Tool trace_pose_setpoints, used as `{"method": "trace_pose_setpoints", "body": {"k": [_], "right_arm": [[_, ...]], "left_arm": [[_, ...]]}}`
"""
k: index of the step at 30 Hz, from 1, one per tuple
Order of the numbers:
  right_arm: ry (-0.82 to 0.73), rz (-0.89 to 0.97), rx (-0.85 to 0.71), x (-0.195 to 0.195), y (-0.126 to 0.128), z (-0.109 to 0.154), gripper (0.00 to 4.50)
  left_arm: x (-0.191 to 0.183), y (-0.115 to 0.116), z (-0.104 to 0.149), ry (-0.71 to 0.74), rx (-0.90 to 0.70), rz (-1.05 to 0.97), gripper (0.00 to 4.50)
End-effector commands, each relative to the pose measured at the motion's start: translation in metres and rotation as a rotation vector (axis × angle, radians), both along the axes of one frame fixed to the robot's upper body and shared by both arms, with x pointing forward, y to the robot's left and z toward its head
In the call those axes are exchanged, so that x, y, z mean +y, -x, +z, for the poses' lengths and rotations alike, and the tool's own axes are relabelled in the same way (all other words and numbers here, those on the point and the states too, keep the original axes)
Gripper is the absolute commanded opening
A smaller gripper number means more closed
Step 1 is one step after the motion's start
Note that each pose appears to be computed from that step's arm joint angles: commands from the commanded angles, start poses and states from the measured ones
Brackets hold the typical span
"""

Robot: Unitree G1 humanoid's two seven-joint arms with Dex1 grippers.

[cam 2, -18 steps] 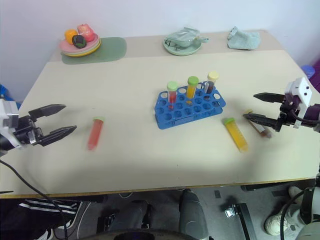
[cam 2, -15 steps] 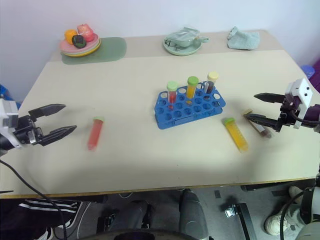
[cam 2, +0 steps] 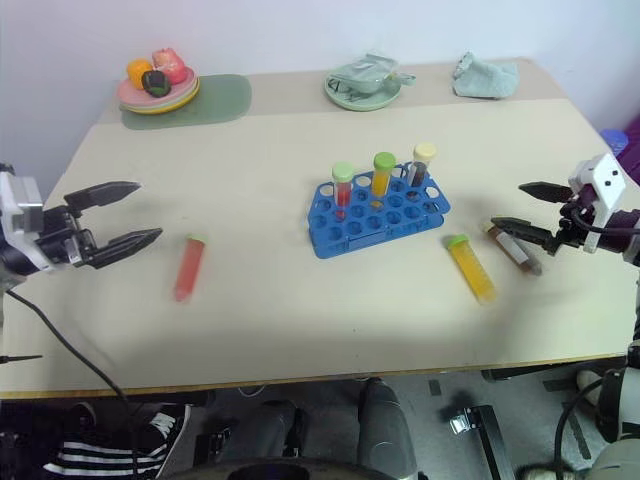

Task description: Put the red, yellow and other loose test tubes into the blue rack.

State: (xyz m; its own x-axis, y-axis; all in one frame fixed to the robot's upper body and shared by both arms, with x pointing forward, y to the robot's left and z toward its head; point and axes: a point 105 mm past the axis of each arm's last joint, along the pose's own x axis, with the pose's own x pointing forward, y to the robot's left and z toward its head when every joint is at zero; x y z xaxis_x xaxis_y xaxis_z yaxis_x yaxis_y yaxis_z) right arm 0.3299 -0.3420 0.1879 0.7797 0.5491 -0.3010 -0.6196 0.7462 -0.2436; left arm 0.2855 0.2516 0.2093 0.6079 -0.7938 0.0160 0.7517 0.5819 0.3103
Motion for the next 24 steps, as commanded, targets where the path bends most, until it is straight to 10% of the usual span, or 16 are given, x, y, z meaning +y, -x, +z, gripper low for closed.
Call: {"method": "trace_pose_setpoints", "body": {"k": [1,24], "right_arm": [[0.091,-0.082,-0.028,0.001,-0.009,0.028,4.50],[0.196,-0.487,0.542,0.008,-0.008,0.005,4.50]], "left_arm": [[-0.015,-0.002,0.007,0.001,-0.053,-0.038,4.46],[-0.066,0.001,0.000,0.032,-0.044,-0.192,4.46]]}}
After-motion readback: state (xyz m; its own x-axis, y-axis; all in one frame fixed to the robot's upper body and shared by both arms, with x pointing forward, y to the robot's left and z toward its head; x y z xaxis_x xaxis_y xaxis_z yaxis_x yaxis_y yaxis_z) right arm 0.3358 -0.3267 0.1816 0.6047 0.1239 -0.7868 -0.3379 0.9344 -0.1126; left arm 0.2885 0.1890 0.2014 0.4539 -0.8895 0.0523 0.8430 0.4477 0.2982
